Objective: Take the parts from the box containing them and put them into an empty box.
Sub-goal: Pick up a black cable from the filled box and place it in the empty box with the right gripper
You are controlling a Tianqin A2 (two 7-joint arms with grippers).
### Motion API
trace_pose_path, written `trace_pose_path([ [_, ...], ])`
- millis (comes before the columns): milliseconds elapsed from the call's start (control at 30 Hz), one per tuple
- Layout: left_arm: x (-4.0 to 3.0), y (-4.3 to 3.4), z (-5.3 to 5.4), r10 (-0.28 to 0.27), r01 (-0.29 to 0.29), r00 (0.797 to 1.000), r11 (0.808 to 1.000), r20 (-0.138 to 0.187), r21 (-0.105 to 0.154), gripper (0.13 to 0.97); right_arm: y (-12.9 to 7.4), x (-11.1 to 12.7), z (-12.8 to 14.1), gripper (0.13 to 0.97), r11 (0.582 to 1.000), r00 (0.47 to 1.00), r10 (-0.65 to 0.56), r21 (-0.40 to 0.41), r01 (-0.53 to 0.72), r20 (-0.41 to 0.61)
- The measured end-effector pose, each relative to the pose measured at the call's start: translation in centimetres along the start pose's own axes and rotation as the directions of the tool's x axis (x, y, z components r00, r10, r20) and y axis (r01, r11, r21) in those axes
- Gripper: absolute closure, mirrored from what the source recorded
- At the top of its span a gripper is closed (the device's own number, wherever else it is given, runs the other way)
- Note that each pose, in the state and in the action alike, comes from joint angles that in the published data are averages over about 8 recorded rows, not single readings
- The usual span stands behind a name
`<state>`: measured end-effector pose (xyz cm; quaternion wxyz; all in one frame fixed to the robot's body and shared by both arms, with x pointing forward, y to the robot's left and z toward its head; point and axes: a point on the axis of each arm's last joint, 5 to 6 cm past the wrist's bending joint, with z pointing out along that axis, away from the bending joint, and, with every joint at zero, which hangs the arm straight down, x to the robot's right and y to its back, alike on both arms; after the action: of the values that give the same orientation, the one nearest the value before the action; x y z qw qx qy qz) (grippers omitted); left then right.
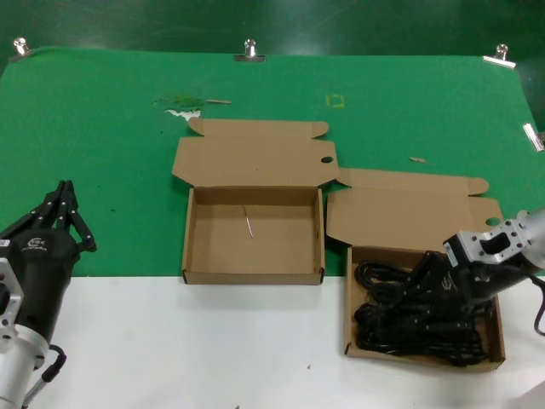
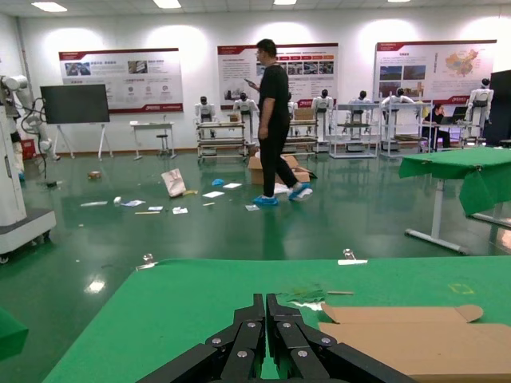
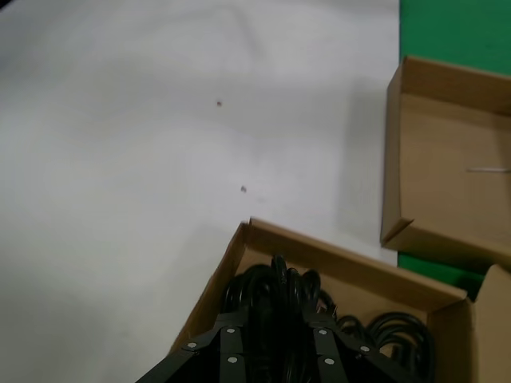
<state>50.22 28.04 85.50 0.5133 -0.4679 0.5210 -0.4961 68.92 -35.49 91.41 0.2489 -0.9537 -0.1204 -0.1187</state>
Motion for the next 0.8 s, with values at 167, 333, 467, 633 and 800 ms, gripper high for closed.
trace_pose_path([
  [167,0.0,0.0,0.0,0.0,0.0,1.0,1.0,0.0,0.0,0.946,-0.9,0.5,-1.6,0.846,1.0,1.0,0.016,0.023,-0.016,-0.011],
  [333,0.0,0.0,0.0,0.0,0.0,1.0,1.0,0.0,0.0,0.946,-2.2,1.3,-3.3,0.846,0.998,0.999,0.03,0.056,-0.028,-0.044],
  [467,0.0,0.0,0.0,0.0,0.0,1.0,1.0,0.0,0.0,0.946,-3.4,2.2,-4.1,0.846,0.995,0.996,0.036,0.099,-0.028,-0.086],
  [633,0.0,0.0,0.0,0.0,0.0,1.0,1.0,0.0,0.0,0.946,-4.7,3.7,-3.9,0.846,0.988,0.99,0.036,0.151,-0.015,-0.135],
  [800,0.0,0.0,0.0,0.0,0.0,1.0,1.0,0.0,0.0,0.946,-5.9,5.3,-2.7,0.846,0.983,0.984,0.026,0.181,0.006,-0.176],
])
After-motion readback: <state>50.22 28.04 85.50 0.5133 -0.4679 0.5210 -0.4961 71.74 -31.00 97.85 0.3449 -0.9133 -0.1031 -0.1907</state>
